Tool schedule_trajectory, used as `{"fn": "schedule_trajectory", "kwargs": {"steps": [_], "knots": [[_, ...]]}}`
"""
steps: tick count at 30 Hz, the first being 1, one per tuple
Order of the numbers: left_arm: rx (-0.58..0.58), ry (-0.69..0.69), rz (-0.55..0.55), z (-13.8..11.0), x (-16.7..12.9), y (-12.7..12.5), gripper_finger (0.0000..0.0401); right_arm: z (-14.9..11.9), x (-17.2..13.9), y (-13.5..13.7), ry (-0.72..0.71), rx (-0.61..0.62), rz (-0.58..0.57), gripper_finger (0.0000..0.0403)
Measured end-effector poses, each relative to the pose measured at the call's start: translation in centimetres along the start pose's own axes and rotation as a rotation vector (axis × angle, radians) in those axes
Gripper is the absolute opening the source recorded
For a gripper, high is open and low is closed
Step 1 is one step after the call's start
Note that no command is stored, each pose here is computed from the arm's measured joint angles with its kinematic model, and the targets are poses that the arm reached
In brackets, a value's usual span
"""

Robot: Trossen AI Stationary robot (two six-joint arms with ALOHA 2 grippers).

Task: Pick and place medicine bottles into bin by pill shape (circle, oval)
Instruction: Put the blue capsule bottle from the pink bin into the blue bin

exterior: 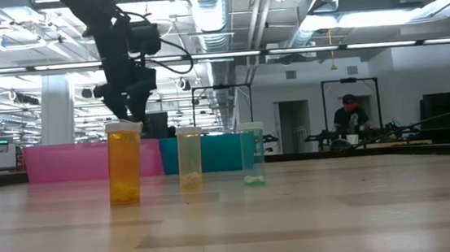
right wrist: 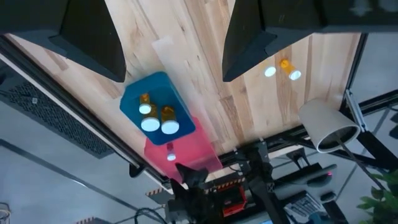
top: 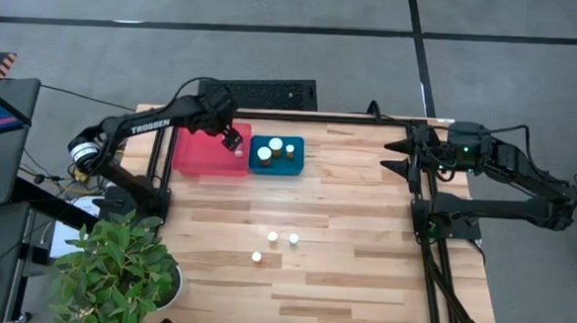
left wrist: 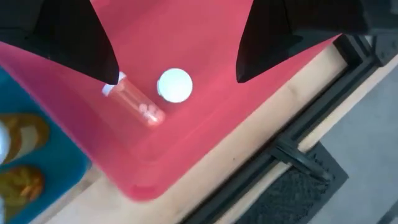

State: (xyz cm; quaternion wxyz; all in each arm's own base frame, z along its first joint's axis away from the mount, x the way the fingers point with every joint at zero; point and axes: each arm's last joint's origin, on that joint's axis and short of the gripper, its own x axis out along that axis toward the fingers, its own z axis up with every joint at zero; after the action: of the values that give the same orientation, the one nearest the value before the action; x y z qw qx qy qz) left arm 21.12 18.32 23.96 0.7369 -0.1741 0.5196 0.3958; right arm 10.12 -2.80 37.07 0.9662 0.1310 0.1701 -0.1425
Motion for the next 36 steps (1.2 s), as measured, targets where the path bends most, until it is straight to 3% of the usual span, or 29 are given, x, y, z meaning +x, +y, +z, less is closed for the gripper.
{"fn": "schedule_trajectory", "kwargs": {"steps": [14, 26, 36], "knots": [[0.084, 0.117, 0.009, 0.1, 3.8, -0.8, 0.0314, 0.0, 0.0, 0.0, -0.001, -0.001, -0.012, 0.0276], [0.059, 0.12, -0.031, 0.3, 4.2, 0.2, 0.0233, 0.0, 0.0, 0.0, 0.0, -0.01, -0.012, 0.0276], [0.071, 0.154, -0.032, -0.7, 4.9, 0.1, 0.0217, 0.0, 0.0, 0.0, 0.0, -0.011, -0.011, 0.0276]]}}
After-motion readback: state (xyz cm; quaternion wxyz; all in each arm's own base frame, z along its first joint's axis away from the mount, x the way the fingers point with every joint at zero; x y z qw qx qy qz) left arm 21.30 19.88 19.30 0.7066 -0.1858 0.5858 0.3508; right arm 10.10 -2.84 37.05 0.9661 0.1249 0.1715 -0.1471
